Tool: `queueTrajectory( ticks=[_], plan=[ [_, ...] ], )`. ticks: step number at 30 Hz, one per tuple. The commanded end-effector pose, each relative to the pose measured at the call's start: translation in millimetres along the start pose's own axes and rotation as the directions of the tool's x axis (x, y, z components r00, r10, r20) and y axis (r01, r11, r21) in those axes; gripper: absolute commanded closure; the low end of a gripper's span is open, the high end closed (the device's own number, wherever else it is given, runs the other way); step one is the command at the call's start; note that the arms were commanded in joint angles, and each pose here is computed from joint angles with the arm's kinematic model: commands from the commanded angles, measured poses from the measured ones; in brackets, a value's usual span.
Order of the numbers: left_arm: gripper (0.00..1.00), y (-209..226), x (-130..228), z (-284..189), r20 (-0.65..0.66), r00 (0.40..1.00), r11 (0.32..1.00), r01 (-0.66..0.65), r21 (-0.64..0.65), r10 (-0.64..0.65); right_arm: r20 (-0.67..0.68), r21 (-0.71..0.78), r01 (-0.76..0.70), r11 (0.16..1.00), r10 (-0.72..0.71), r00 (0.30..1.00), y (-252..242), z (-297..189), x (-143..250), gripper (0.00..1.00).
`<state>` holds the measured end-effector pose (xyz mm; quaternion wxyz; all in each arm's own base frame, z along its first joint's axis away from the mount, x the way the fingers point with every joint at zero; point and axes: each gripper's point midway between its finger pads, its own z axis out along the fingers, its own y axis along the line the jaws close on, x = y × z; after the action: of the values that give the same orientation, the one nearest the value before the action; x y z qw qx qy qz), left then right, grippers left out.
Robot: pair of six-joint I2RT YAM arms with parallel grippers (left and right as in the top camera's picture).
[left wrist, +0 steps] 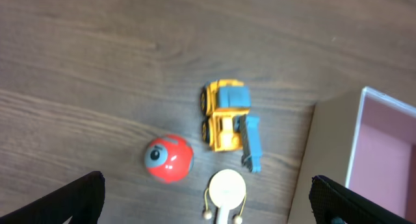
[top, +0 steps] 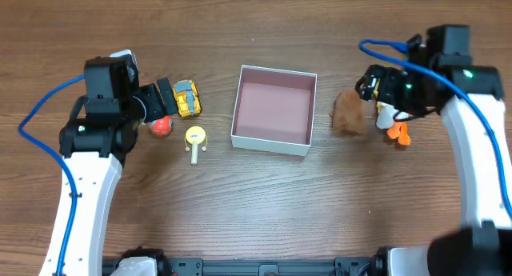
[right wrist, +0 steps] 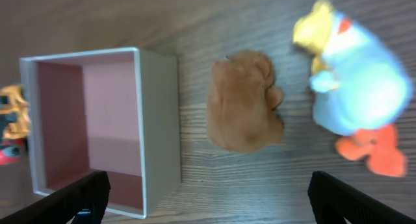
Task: Pack container
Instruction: 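Reach the right gripper to the brown plush bear and grasp it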
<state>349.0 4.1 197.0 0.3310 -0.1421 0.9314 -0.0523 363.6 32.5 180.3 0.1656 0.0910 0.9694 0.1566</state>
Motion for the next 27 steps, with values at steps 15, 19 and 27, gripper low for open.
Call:
queueTrajectory(
  ticks=[15,19,27],
  plan=[
    [0.0,5,29,52,-0.19,0.982,0.999,-0.01,-0.04,0.002,-0.153,0.257,-0.035,0.966,0.076,0.985,-26,122,5,0.07],
    [0.0,7,36,62,-0.223,0.975,0.999,-0.011,-0.05,-0.001,-0.187,0.273,-0.058,0.96,0.112,0.976,-32,139,12,0.13],
    [0.0,10,45,73,-0.263,0.965,0.998,-0.013,-0.062,-0.004,-0.194,0.281,-0.074,0.957,0.132,0.972,-33,141,15,0.66]
  ],
)
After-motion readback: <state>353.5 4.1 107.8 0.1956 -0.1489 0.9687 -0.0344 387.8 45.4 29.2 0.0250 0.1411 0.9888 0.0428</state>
